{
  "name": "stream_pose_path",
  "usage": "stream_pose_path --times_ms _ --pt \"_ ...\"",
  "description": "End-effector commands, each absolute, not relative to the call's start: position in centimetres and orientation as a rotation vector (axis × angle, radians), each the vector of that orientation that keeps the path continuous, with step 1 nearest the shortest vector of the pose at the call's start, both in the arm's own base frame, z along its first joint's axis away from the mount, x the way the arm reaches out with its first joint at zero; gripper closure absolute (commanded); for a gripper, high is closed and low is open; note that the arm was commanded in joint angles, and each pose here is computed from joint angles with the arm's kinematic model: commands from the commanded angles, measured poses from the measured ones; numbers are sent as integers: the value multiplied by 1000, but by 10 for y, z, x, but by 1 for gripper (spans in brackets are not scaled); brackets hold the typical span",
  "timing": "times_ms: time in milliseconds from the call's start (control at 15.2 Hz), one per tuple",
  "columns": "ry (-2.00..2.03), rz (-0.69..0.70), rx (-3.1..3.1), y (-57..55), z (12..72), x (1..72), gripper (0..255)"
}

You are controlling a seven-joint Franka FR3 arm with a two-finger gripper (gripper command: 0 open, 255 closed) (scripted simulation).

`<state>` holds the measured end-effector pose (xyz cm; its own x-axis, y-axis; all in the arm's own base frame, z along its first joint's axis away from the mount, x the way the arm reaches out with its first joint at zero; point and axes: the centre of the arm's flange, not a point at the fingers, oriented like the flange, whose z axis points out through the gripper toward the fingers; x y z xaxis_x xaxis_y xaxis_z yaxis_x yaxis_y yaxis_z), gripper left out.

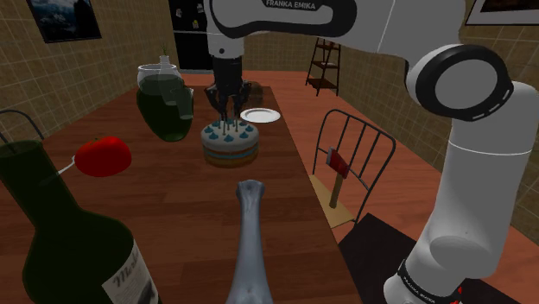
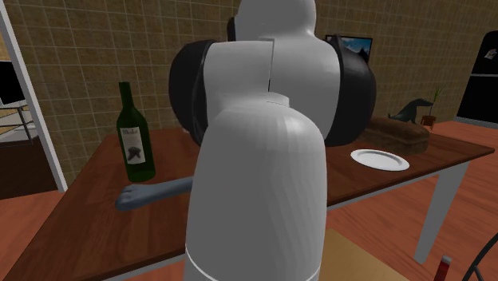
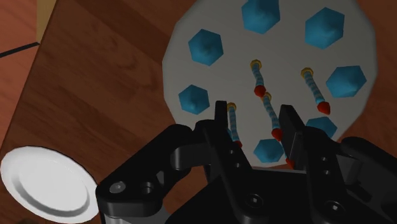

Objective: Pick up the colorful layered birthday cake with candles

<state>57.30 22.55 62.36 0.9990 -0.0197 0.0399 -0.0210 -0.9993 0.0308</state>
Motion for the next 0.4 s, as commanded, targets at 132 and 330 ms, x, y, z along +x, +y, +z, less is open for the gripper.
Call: stream_pose_path --times_ms 132,330 --pt "-32 65 3110 225 646 572 255" --pt "-32 65 3110 225 652 572 255"
